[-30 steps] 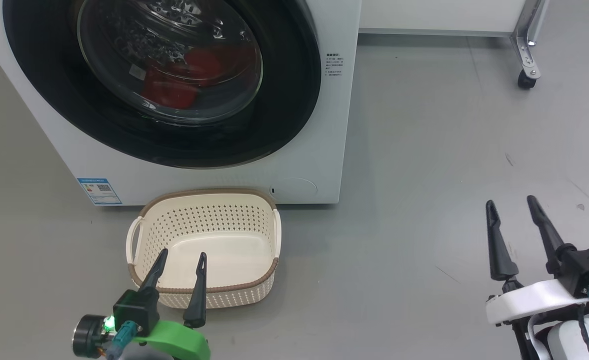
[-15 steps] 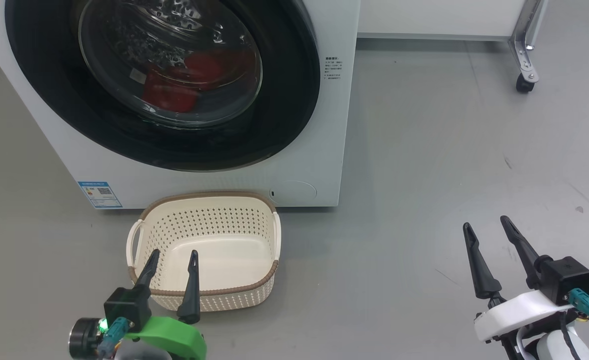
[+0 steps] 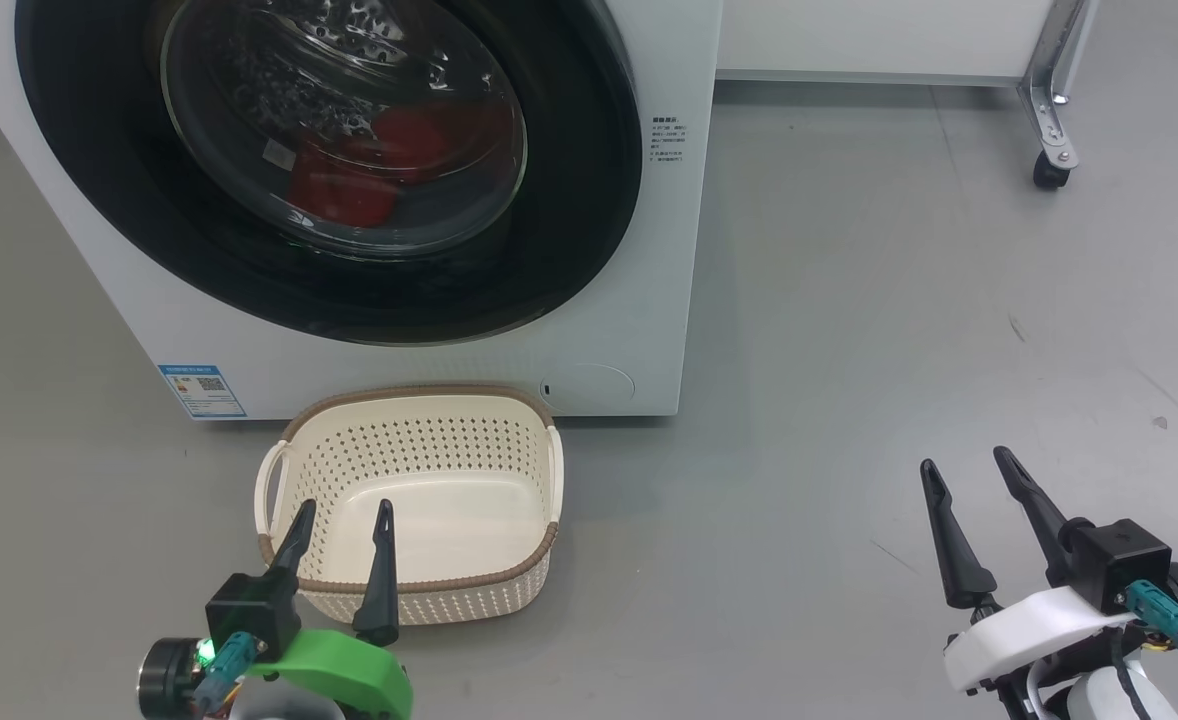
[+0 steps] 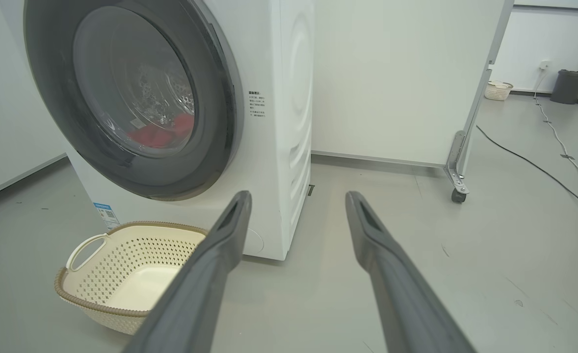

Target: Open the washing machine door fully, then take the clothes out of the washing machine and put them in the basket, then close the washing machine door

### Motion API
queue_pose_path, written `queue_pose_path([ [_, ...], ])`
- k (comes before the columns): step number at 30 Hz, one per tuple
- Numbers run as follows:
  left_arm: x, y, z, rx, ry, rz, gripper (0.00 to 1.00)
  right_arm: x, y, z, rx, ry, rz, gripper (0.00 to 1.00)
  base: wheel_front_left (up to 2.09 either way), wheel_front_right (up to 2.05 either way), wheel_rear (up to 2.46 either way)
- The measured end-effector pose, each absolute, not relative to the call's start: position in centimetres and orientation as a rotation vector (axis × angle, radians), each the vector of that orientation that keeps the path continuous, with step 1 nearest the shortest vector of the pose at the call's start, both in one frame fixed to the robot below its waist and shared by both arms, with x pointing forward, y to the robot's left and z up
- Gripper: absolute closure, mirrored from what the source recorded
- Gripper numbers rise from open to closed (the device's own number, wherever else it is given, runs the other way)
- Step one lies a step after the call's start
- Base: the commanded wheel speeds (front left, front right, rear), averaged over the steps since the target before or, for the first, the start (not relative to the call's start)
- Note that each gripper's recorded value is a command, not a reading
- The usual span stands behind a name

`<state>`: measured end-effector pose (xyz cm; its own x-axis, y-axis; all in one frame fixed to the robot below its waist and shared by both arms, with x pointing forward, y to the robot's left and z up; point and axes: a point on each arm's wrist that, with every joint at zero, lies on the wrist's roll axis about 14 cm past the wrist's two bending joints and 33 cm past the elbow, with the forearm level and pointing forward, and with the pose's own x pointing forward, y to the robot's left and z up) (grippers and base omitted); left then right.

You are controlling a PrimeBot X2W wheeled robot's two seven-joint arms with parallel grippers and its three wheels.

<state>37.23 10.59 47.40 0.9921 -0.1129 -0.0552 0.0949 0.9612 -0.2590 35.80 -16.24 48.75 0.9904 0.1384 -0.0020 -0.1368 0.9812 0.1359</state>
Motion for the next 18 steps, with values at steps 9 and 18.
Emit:
queue_pose_path([
  [9, 37.32, 10.56, 47.37, -0.257, 0.071, -0.105, 0.00, 35.75, -16.18, 48.39, 0.138, 0.023, 0.137, 0.00, 0.00, 0.00, 0.00],
  [18, 37.41, 10.52, 47.38, -0.256, 0.072, -0.106, 0.00, 35.81, -16.24, 48.14, 0.139, 0.031, 0.133, 0.00, 0.00, 0.00, 0.00],
])
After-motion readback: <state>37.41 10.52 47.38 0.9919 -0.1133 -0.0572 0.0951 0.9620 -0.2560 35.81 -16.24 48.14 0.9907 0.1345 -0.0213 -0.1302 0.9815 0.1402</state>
